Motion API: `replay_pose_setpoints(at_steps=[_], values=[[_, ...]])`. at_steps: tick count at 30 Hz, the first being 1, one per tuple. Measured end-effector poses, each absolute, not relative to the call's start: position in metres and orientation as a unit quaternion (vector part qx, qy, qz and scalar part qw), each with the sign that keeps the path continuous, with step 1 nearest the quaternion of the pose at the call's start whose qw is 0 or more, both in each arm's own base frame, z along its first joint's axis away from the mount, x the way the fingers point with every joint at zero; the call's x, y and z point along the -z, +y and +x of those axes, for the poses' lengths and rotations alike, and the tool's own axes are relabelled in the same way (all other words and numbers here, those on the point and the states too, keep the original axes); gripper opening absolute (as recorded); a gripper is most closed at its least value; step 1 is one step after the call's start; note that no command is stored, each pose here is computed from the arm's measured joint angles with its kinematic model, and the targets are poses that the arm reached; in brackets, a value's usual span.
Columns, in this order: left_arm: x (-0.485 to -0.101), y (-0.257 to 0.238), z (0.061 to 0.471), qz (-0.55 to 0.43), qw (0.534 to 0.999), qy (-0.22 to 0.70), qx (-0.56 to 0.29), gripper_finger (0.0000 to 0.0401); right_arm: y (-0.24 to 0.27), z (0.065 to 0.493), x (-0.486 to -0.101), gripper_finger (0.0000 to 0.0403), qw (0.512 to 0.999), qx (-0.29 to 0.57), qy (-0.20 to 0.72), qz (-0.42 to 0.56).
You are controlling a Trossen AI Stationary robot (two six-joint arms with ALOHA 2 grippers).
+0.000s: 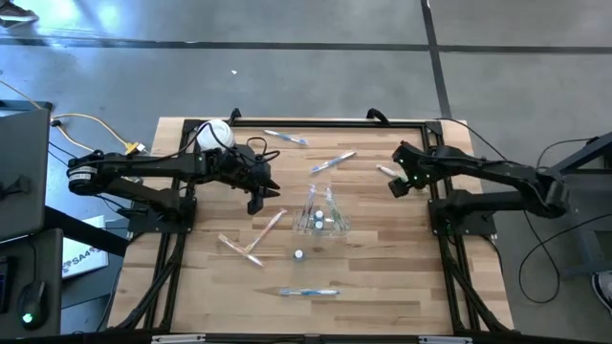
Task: Pick & Place toothbrushing station
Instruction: Put the green toothbrush into the transparent organizer
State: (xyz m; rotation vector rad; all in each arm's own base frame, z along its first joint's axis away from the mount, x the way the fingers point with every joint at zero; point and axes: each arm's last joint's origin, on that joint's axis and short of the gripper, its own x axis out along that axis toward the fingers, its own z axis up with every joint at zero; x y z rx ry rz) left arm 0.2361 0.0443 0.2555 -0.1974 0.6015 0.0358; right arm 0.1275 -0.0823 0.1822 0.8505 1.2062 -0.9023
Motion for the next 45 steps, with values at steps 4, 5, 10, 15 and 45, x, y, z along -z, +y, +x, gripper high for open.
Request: replay_pose_setpoints(at_steps=[4,5,10,15,45], values=[[-0.255,0.044,0.236,-0.097,0.950,0.296,-0.018,0.0102,-0.093,0.129,-0.174,0.0281,0.626,0.410,0.541,0.384],[-0.256,0.044,0.236,-0.097,0.950,0.295,-0.018,0.0102,-0.095,0.129,-0.173,0.0276,0.622,0.412,0.543,0.385],[-0.255,0.044,0.236,-0.097,0.950,0.296,-0.018,0.0102,-0.109,0.138,-0.179,0.0255,0.624,0.435,0.545,0.352],[-0.255,0.044,0.236,-0.097,0.950,0.296,-0.018,0.0102,-0.115,0.147,-0.186,0.0248,0.646,0.400,0.567,0.319],[-0.254,0.044,0.235,-0.090,0.947,0.307,-0.015,0.0102,-0.133,0.157,-0.122,0.0246,0.513,0.371,0.694,0.343]])
